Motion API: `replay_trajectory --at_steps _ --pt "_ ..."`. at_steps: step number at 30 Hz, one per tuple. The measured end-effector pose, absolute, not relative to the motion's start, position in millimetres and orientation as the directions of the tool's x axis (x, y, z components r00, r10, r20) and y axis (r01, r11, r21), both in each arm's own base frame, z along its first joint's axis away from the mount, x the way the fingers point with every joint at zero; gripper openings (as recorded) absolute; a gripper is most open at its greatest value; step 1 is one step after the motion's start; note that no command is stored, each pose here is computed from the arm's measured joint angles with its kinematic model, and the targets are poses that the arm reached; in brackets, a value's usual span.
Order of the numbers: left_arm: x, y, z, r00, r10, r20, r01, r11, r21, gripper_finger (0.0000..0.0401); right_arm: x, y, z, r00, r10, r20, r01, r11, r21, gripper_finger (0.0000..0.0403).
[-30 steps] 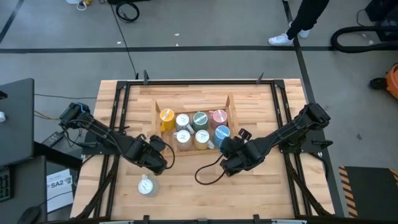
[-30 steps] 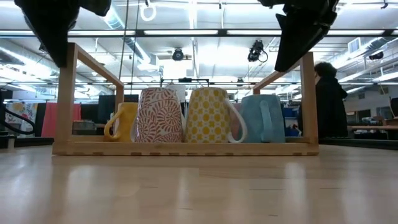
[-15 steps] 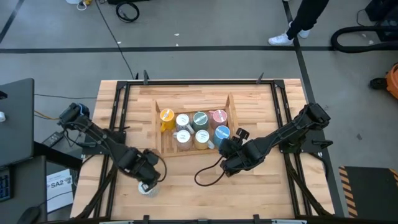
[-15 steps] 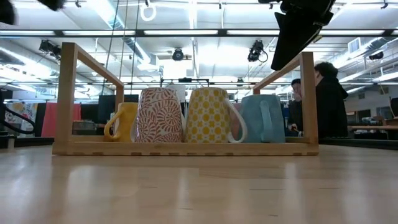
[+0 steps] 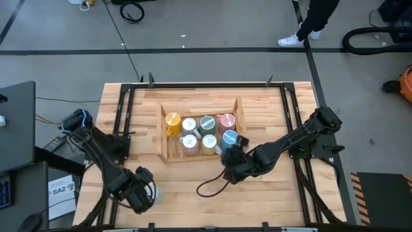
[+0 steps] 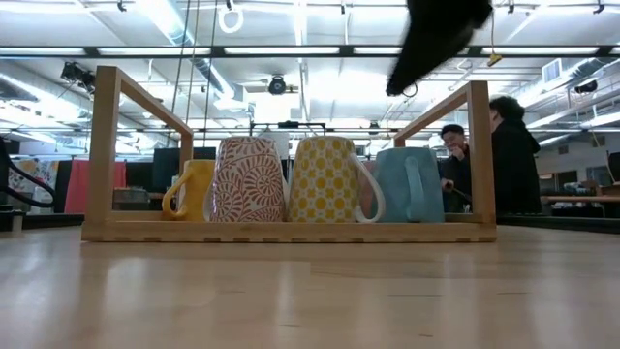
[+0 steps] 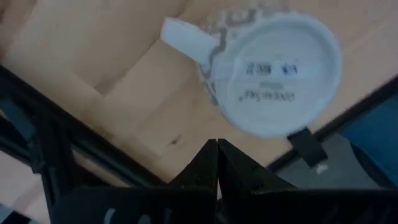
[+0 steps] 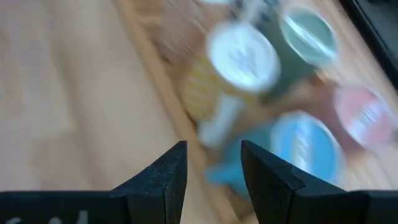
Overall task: Place coffee mugs
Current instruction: Put the gray patterned mug on the shelf
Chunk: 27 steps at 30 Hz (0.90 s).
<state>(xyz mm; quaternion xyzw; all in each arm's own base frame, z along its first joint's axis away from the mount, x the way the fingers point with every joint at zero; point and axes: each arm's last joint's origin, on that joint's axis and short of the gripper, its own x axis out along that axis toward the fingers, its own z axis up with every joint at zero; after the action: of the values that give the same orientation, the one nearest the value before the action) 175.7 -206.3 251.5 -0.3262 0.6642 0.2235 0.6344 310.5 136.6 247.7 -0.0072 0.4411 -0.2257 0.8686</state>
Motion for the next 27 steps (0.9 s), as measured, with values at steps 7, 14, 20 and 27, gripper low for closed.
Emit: replay_trajectory --at_steps 7,14,20,27 --pt "170.2 -215.7 241.0 -0.016 -0.094 -0.995 -0.713 0.699 -0.055 0.0013 338.0 150.3 262.9 0.732 -0.178 -0.658 0.178 0.982 -0.068 0.0156" --pt "169.8 -215.7 238.6 -0.030 -0.075 -0.997 -0.712 0.701 -0.031 0.0013 356.3 152.5 281.0 0.863 -0.026 -0.504 0.047 0.998 0.029 0.0156" --pt "169.7 -214.2 238.6 -0.035 -0.063 -0.997 -0.714 0.700 -0.019 0.0013 358.7 152.9 283.6 0.877 0.009 -0.481 0.009 0.999 0.036 0.0156" --pt "170.0 -214.2 238.6 -0.032 -0.062 -0.998 -0.714 0.699 -0.021 0.0013 357.4 158.5 285.5 0.887 0.022 -0.462 0.002 0.999 0.053 0.0156"
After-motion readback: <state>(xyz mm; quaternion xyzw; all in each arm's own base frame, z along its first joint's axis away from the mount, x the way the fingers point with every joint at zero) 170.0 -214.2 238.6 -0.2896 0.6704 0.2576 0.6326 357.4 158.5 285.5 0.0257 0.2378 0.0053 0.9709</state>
